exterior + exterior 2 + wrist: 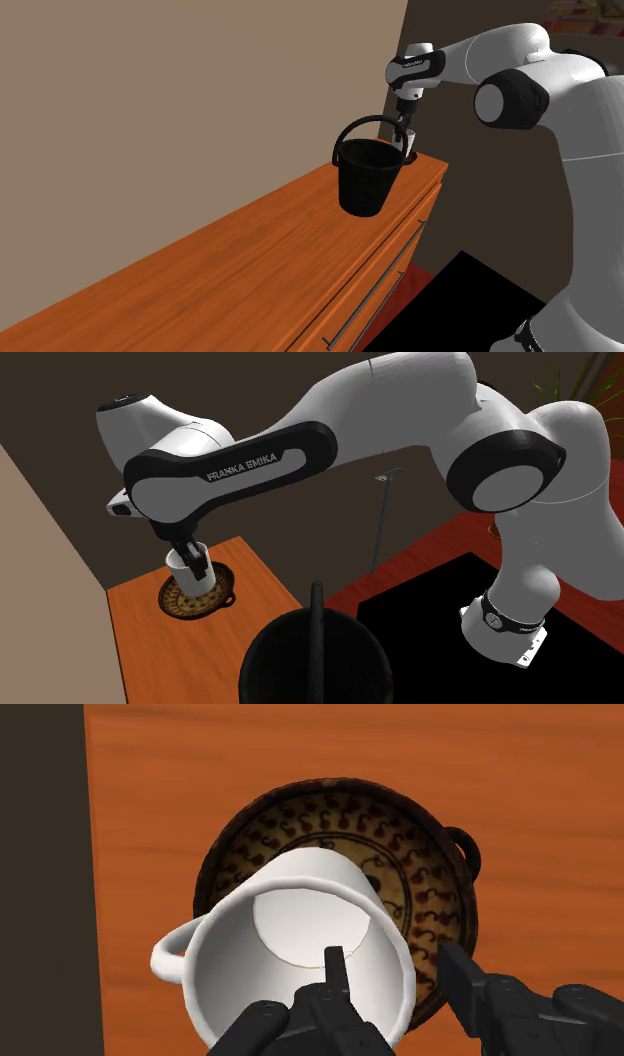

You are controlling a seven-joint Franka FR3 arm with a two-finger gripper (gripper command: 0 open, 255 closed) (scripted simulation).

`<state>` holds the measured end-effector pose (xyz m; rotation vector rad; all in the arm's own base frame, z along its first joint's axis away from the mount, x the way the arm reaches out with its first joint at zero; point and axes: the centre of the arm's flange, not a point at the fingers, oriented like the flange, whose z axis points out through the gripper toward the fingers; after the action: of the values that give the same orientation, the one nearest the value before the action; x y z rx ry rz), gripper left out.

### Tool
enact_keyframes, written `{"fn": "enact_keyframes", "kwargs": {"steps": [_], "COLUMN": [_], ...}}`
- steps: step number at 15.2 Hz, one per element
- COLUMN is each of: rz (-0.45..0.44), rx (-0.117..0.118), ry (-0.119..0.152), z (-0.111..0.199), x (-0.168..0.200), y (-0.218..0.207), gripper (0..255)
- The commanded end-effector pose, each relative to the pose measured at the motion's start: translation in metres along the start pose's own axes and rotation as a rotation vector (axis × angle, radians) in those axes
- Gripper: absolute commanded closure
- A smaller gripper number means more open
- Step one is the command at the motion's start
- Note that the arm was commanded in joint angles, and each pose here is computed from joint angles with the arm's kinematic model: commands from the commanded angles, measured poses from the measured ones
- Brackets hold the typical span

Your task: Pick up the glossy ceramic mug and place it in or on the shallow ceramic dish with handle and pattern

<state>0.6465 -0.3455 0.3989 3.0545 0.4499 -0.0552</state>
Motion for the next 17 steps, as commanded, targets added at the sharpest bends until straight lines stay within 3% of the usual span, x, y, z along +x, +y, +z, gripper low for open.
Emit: {"fn": "enact_keyframes", "kwargs": {"steps": [1,5,9,17], "rz": [0.000,0.000,0.000,0.000], "rx": [0.000,0.000,0.000,0.000], "ry": [0.000,0.000,0.000,0.000], "z": [0.000,0.000,-0.050,-0.050], "x": [0.000,0.000,0.000,0.000], "y": [0.000,0.000,0.000,0.000], "gripper": [0,0,0,0]}}
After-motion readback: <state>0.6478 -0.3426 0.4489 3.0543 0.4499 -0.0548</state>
